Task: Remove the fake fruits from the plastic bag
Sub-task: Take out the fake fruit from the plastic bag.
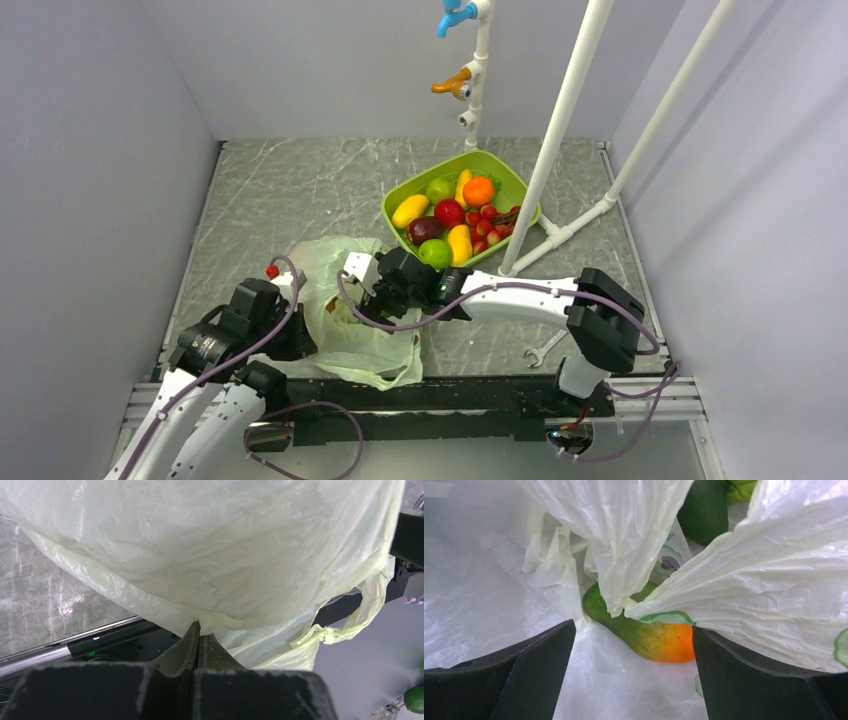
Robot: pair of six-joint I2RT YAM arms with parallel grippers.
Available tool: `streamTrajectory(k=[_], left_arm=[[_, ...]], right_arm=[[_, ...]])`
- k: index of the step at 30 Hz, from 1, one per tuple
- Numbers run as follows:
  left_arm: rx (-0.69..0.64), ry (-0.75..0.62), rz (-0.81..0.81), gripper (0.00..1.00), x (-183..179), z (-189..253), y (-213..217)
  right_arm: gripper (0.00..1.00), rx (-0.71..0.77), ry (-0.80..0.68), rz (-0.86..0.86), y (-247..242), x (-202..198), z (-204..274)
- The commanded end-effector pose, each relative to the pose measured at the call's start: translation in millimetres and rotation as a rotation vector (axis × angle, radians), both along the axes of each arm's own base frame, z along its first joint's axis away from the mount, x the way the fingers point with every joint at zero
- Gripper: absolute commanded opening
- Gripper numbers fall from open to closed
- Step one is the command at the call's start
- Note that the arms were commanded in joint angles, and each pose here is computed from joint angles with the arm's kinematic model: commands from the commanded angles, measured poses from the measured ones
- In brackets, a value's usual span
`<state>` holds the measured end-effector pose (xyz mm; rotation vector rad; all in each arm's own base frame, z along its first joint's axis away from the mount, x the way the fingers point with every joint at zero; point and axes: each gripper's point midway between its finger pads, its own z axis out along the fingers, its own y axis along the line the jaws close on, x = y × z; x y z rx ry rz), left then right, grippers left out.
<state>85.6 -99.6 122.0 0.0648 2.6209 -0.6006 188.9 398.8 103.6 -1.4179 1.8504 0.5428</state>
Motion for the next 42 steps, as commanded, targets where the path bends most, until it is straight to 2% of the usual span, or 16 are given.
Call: streamTrajectory(k=[1, 6, 12, 19, 23, 27, 35, 42], left_arm=[[-0.020, -0.023, -0.022, 0.00, 5, 3, -5], [-0.021, -0.022, -0.026, 0.00, 5, 3, -5], [-0.027, -0.028, -0.030, 0.00, 5, 3, -6], [-0.033, -0.028, -0.036, 0.00, 6, 3, -7], [-0.035, -0.030, -0.036, 0.00, 7, 3, -7], [-0.040, -0.037, -0.039, 0.00, 7, 4, -7], [-0.050, -0.044, -0.038, 0.00, 9, 5, -8], [-0.052, -0.044, -0.034, 0.00, 9, 5, -8]], right_arm=[[0.89, -0.027, -0.029, -0.012, -9, 8, -1], [0.88, -0.035, -0.079, -0.040, -3, 22, -9], [0.87, -0.158, -0.075, -0.011, 1, 27, -38], [0.87, -0.139, -0.049, 0.019, 15, 25, -45], [0.82, -0.143, -0.047, 0.003, 20, 27, -49], [0.74, -0.093, -0.080, -0.002, 25, 23, -33], [0.39, 0.015, -0.109, -0.010, 26, 18, 2], [0.16, 0.161, -0.111, -0.011, 23, 7, 43]])
